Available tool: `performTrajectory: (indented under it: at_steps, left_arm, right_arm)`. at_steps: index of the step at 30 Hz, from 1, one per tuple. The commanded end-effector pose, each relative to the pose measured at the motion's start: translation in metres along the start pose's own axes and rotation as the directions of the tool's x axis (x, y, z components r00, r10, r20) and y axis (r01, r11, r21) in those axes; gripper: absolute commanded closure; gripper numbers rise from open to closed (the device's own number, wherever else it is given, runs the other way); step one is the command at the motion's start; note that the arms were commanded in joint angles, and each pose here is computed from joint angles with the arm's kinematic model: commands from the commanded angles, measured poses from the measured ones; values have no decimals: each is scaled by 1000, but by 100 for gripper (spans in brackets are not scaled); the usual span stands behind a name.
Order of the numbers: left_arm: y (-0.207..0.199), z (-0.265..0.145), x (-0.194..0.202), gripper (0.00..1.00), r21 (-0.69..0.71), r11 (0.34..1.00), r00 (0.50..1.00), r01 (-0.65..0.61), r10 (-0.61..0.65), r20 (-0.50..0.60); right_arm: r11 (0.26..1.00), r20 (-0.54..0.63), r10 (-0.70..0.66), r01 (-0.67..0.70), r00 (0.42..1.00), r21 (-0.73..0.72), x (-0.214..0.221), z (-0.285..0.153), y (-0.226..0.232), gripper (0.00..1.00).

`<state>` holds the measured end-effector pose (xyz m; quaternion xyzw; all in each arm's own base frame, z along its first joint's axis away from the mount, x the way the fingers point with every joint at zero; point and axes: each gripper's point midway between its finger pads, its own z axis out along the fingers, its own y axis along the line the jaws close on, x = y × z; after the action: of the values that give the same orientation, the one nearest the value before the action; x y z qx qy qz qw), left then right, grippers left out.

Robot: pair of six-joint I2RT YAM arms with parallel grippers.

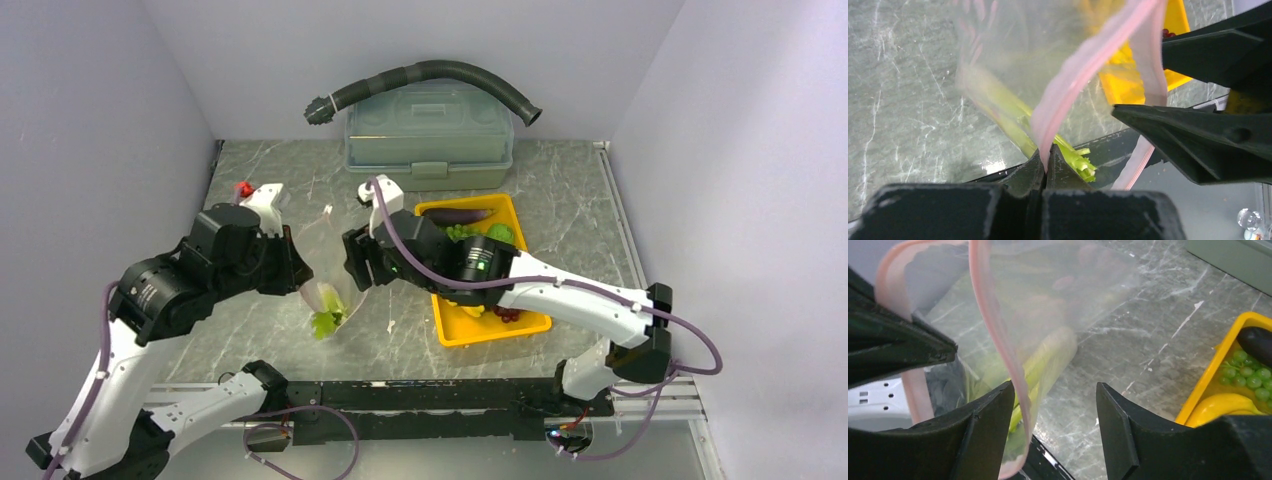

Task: Place the food in the zip-top bag and seal the zipper
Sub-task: Adjust the zipper food storage bag at the center of the board.

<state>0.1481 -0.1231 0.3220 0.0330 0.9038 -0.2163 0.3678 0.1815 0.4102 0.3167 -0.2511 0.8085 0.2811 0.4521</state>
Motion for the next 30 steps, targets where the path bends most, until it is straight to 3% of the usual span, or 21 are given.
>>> performTrajectory:
  at_steps: [1,7,14,20,30]
  left_arm:
    - [-9,13,-5,100,38,999,1000,-31,31,2]
    - [-15,28,-6,100,50,998,999,-35,36,-23]
    - [-18,37,-9,100,54,998,999,-34,36,-29]
    - [-20,38,-12,100,58,998,999,-32,33,-22]
    - [-21,36,-14,100,62,998,999,-32,33,-19]
  right_arm:
    - [998,102,34,-28,994,-55,-28,-37,-1,35]
    - [980,133,42,-15,990,-198,-35,-81,8,33]
    - [896,111,-27,74,993,-438,-18,-119,45,38]
    - [889,68,-104,123,992,-442,3,-108,63,41]
    - [912,46,-233,234,971,-338,28,-70,86,36]
